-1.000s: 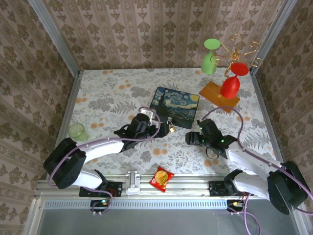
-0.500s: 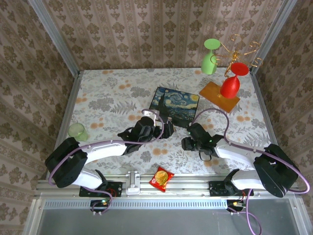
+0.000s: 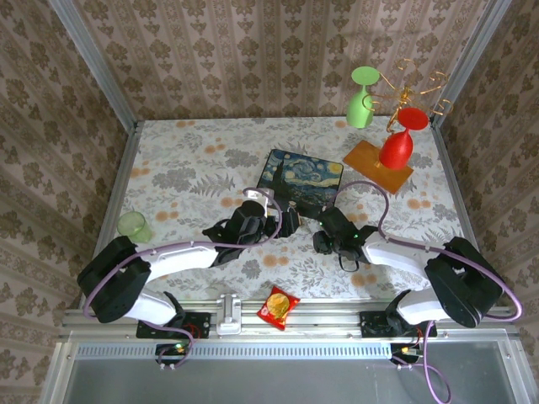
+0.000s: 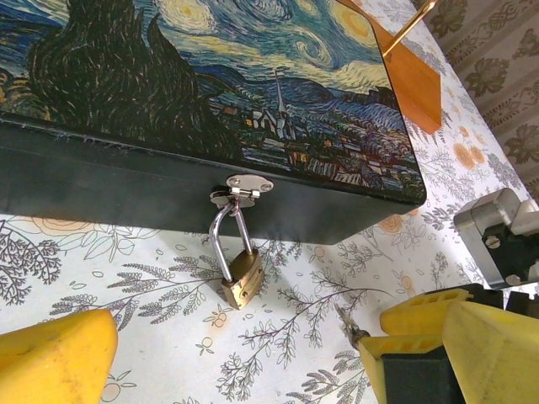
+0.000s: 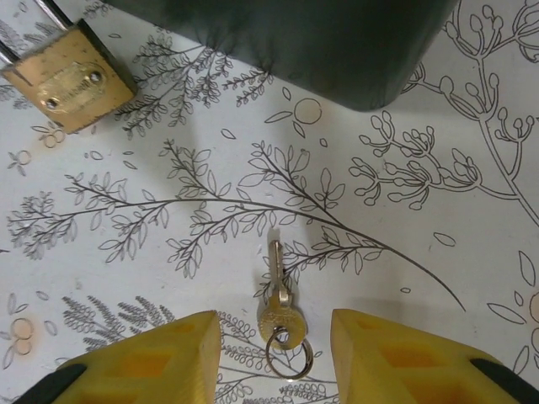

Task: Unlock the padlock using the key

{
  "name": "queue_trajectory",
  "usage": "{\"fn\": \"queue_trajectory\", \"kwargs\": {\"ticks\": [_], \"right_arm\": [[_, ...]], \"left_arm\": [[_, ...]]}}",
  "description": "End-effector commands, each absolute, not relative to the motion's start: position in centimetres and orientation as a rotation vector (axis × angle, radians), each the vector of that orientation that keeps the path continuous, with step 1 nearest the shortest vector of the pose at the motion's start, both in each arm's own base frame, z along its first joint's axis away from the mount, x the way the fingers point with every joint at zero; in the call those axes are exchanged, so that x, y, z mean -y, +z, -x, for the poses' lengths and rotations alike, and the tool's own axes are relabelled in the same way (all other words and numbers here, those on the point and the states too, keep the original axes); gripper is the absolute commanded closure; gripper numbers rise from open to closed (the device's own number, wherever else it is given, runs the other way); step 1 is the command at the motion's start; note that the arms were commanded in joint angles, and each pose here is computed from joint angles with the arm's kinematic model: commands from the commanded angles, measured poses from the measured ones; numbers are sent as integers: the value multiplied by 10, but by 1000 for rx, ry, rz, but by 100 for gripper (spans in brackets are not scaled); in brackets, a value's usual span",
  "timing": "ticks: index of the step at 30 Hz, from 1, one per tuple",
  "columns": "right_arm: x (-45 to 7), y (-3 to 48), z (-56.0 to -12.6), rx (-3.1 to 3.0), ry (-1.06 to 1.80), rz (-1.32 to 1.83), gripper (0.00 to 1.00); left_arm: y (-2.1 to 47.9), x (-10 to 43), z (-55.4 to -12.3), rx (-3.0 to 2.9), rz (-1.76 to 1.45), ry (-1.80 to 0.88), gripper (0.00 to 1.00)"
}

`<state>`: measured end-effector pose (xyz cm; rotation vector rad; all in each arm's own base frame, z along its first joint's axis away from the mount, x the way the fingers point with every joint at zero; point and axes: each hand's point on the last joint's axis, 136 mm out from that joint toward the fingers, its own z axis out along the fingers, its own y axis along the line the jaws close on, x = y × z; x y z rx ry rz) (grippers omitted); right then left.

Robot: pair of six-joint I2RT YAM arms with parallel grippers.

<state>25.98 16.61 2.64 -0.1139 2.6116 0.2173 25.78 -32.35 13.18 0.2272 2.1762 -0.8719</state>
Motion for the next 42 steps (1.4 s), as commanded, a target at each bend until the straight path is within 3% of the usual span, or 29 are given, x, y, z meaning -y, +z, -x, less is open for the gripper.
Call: {"fn": "queue_trajectory", "kwargs": {"ticks": [1, 19, 24, 27, 36, 40, 42], "right_arm": [[-164, 22, -266, -2614, 155, 112, 61], [-165, 9, -250, -2679, 103, 131, 75], [-166, 9, -250, -2670, 98, 141, 84], [-167, 17, -253, -2638, 111, 135, 94], [-168, 58, -253, -2525, 229, 223, 100], [-176, 78, -250, -2447, 334, 301, 100], [-182, 90, -248, -2400, 383, 342, 100]], "left_arm": [[142, 322, -257, -2132, -215, -891, 0], [142, 319, -257, -2120, -204, -908, 0], [144, 317, -257, -2114, -203, -911, 0], [145, 316, -257, -2114, -204, -909, 0], [167, 302, -258, -2046, -141, -865, 0], [164, 319, -251, -2092, 26, -1098, 1], [174, 331, -246, -2029, 180, -1329, 9]]}}
